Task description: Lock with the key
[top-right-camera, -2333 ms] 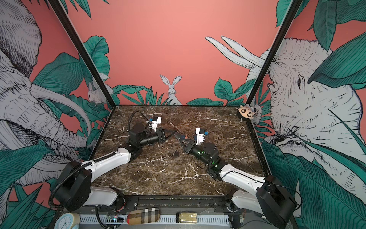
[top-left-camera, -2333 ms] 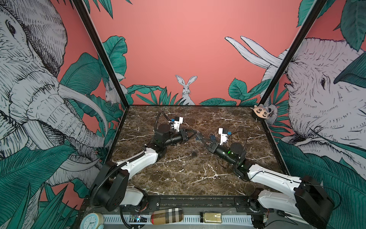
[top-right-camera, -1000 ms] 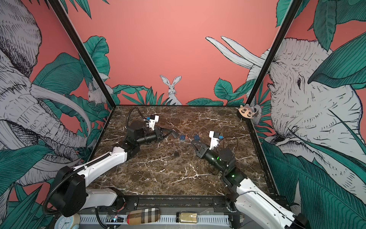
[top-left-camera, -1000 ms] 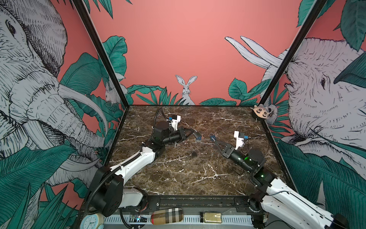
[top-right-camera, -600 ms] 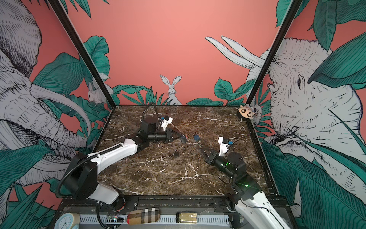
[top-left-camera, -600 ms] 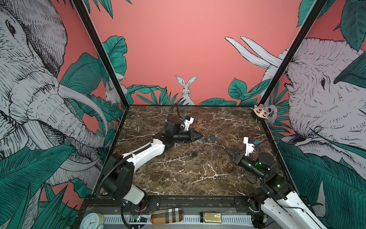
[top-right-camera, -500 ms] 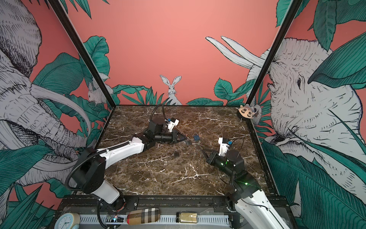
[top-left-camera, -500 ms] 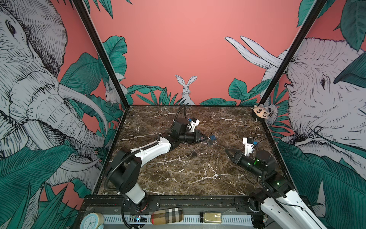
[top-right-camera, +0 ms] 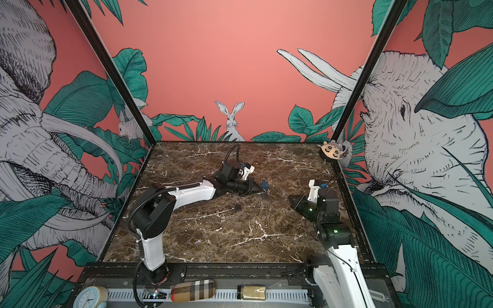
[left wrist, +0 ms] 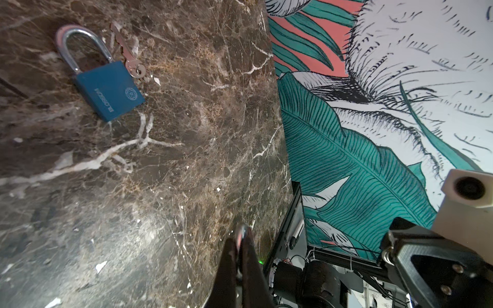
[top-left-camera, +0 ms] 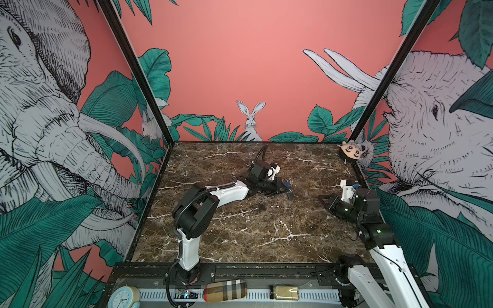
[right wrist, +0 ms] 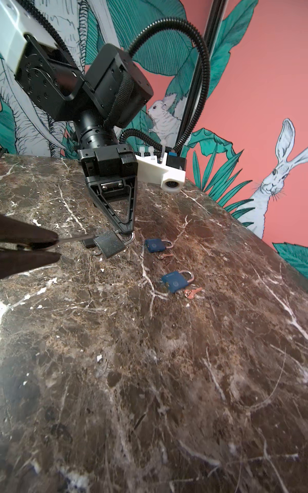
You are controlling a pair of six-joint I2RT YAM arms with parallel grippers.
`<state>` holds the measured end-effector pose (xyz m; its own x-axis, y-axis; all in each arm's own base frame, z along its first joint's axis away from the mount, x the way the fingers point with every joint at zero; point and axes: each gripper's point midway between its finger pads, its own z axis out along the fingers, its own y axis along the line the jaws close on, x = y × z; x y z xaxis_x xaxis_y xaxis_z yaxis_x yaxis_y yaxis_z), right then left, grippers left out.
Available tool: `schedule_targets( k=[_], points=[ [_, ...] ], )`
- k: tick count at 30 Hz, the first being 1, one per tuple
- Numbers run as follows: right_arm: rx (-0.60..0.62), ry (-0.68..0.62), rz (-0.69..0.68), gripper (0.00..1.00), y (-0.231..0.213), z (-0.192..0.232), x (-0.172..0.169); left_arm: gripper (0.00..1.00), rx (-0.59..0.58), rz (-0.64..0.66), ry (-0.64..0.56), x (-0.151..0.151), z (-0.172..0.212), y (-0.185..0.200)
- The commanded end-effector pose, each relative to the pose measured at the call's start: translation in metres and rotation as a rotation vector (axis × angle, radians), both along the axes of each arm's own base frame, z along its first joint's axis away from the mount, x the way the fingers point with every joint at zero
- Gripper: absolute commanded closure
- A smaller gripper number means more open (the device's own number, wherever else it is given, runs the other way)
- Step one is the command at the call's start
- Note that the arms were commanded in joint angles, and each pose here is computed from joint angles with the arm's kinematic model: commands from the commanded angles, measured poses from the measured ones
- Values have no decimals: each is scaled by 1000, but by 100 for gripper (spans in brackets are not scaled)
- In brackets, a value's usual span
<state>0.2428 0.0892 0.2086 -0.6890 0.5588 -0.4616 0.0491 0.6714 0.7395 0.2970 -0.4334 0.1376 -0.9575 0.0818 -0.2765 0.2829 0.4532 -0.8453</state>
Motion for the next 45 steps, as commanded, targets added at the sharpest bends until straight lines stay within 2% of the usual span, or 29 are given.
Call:
schedule_targets(
  k=[1, 12, 20, 45],
  points=[
    [17, -23, 56, 100, 2, 9, 1, 100, 9, -40, -14, -5, 0, -11],
    [44, -1, 24, 100, -9, -1, 13, 100, 131, -90, 14, 0, -46, -22],
    [65, 15, 16, 100, -8, -12, 16, 100, 166, -104, 30, -1, -65, -21],
    [85, -2, 62, 100, -1, -14, 14, 100, 223, -123, 26, 11, -83, -26]
  ],
)
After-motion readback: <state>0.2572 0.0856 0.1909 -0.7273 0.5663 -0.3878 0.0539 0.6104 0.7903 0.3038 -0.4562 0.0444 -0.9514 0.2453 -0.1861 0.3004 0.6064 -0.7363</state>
